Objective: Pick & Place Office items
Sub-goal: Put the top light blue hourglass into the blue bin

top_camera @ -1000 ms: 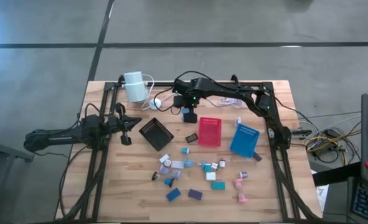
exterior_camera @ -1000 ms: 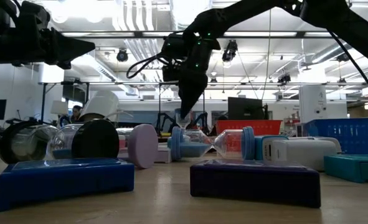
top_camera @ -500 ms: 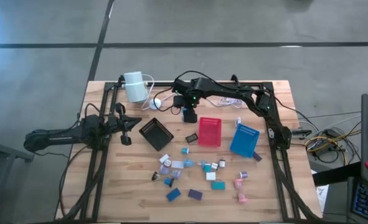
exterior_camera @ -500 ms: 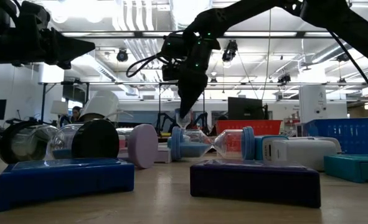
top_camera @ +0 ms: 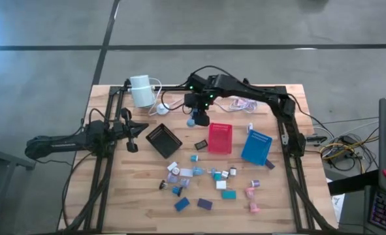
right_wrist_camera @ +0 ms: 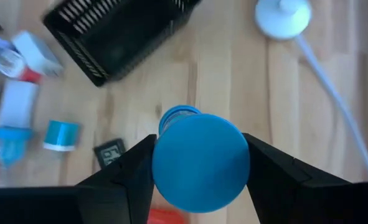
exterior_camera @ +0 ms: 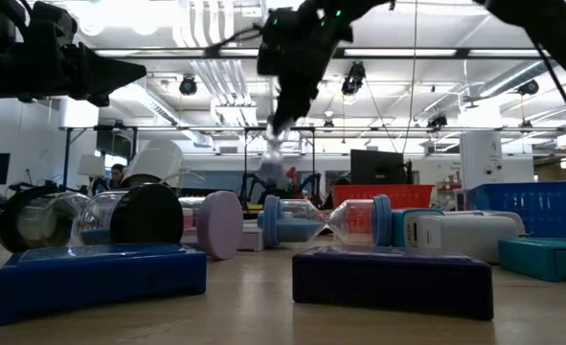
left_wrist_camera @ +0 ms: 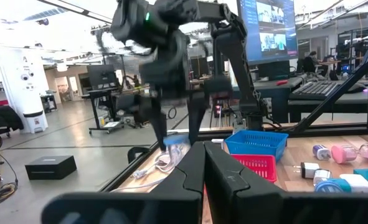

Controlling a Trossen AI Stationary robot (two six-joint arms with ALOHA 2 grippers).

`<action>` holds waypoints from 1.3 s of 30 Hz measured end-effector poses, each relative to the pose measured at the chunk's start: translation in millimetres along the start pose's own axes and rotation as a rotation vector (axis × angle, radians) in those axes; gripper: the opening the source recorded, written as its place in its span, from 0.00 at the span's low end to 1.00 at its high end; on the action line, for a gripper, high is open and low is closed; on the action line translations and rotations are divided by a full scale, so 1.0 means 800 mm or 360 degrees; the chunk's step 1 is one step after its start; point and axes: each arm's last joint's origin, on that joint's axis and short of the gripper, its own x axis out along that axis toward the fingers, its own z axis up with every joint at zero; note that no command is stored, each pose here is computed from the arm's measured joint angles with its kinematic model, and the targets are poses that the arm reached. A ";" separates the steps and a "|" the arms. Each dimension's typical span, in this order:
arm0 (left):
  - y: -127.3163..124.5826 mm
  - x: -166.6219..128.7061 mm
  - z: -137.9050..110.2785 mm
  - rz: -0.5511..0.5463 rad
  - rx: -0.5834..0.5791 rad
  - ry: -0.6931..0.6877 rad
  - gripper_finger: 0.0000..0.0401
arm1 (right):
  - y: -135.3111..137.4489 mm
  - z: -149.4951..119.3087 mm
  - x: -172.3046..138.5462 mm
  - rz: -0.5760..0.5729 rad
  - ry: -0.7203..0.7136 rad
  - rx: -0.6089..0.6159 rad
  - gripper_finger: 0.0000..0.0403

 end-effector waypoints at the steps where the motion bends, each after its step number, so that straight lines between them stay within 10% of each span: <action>1: 0.000 0.000 0.000 0.0000 0.0000 0.0000 0.02 | 0.003 0.001 -0.010 -0.0005 -0.0027 0.0006 0.48; 10: 0.000 0.000 0.000 -0.0001 -0.0002 0.0001 0.02 | 0.045 -0.007 -0.145 -0.0011 -0.0521 0.0003 0.48; 19: 0.000 0.000 0.000 0.0000 -0.0009 0.0001 0.02 | 0.102 -0.087 -0.261 -0.0071 -0.1053 0.0028 0.48; 39: 0.000 0.000 0.000 0.0000 -0.0027 -0.0001 0.02 | 0.160 -0.286 -0.260 -0.0151 -0.1742 0.0091 0.48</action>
